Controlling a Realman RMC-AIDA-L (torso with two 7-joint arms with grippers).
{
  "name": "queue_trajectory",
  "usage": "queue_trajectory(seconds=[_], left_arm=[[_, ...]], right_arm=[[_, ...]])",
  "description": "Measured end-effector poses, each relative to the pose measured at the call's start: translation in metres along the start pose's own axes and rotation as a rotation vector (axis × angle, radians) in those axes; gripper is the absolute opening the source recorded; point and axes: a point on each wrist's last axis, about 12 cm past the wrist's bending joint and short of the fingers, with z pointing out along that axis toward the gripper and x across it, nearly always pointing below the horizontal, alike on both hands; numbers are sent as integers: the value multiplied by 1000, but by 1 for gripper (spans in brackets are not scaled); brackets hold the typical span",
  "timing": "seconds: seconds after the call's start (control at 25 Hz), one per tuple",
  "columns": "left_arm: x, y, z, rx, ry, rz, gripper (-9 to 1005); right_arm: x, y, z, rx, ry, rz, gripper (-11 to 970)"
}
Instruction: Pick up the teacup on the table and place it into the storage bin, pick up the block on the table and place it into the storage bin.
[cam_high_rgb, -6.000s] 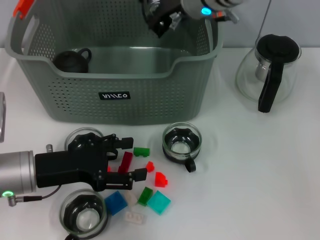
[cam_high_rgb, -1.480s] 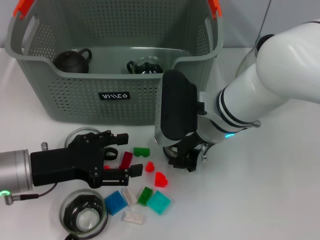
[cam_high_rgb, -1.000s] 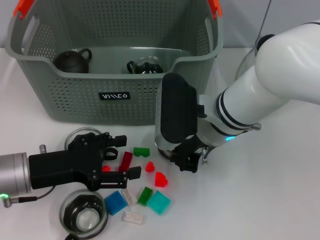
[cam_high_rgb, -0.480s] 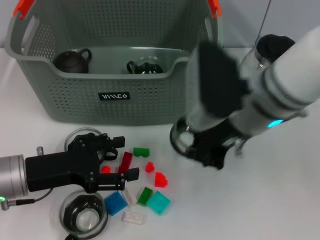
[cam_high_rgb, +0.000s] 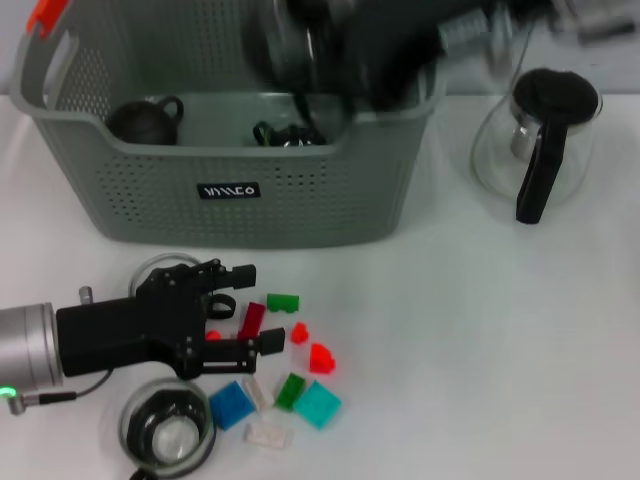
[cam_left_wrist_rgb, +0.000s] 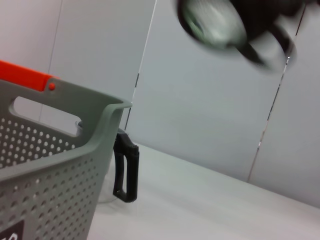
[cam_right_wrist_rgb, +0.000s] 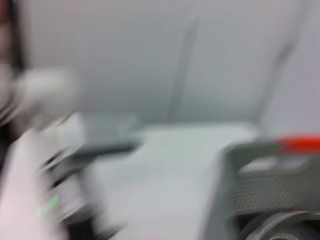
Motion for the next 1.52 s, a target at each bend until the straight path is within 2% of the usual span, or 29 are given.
queue_trajectory(seconds=[0.08,0.16,0.28,0.48,0.68,0.8,1.16,1.52], left_arm=[[0,0,0,1,-1,0,933],[-1,0,0,4,-2,1,933],[-1,-1,1,7,-6,1,933],[-1,-1,1,6,-11,1,933],[-2,0,0,3,-17,1,933],[-2,0,0,3,-16,3,933],[-2,0,-1,3,-16,4,933],[-2,0,0,5,-17,3,933]], right_arm=[[-5,-24,14,94,-45,50,52],[-5,-41,29,155,-45,79,52],[-1,-68,66,235,-9,99,53],[17,-93,122,324,102,84,53],[34,-95,152,375,188,42,53],[43,-93,159,390,214,25,52],[74,-92,163,405,267,67,53],[88,-90,162,403,287,87,53]])
